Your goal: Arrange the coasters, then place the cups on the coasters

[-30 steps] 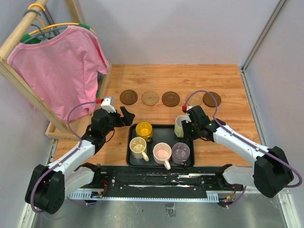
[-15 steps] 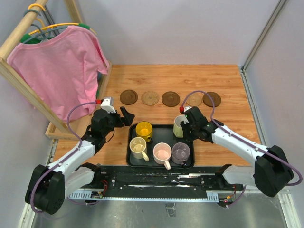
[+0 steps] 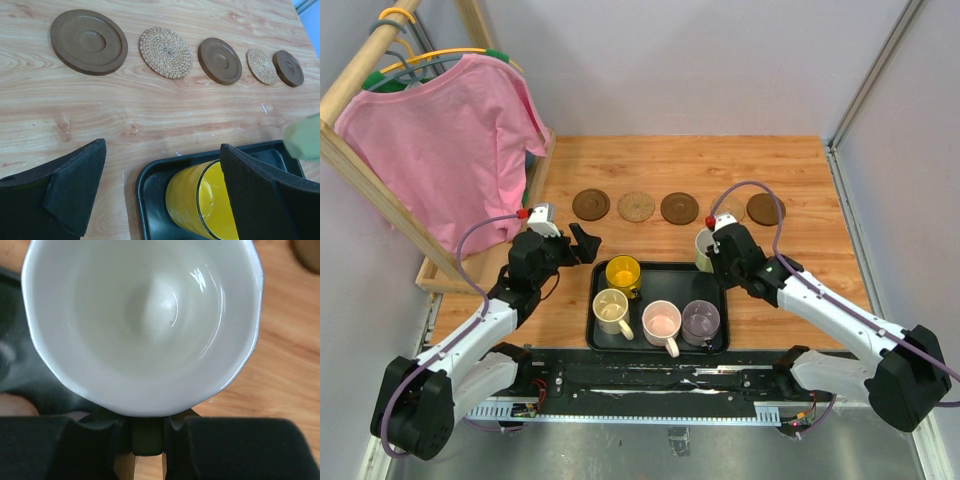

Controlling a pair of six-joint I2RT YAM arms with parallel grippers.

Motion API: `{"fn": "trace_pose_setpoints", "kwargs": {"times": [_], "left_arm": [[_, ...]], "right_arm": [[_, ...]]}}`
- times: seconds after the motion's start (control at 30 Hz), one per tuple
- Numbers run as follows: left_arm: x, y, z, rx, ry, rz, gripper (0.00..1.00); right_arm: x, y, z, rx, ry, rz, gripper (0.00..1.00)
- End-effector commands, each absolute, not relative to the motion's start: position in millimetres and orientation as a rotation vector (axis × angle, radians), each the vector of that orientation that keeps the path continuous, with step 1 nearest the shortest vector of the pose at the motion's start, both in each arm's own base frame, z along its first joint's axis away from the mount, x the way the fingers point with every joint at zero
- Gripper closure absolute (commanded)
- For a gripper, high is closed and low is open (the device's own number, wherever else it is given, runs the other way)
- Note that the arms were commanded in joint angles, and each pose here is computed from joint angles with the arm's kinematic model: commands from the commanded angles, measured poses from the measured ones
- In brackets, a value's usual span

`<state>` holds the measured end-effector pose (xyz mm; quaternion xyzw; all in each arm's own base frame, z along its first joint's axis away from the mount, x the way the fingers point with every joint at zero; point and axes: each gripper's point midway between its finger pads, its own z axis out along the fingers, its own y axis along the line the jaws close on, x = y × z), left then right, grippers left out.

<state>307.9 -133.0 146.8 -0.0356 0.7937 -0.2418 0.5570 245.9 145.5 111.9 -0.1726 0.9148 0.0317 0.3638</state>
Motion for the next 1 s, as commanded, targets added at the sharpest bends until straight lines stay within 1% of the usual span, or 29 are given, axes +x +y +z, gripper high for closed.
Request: {"fn": "trace_pose_setpoints", "kwargs": {"times": [0.0,0.07,0.23,0.47,0.63,0.83,0.97], "left_arm": [[310.5,-132.8,155.6,-0.079,1.842,-0.563,0.00],[311.7,-133.3,158.1,-0.073,1.837,-0.562,0.00],[315.3,-133.3,162.8,-0.067,1.821,-0.555,0.00],[318.6,-135.2,160.8,-0.067,1.820,-0.560,0.00],[321.3,-135.8,158.6,-0.063,1.828,-0.554,0.00],[323.1,-134.9,155.7,-0.066,1.835,-0.543,0.00],[323.8,-134.7,152.7,-0.068,1.844,-0.537,0.00]], "right_arm": [[296.3,135.1,182.7,-0.287,2.101,-0.047,0.99],[309.6,120.4,192.9,-0.236,2.078,-0.113,0.99],[343.4,90.4,202.6,-0.159,2.057,-0.117,0.99],[385.0,25.6,196.9,0.023,2.030,-0.192,0.99],[413.4,-6.9,190.7,0.105,2.040,-0.195,0.99],[443.5,-25.8,178.1,0.102,2.061,-0.197,0.99],[460.2,-32.5,170.4,0.097,2.067,-0.123,0.99]]}}
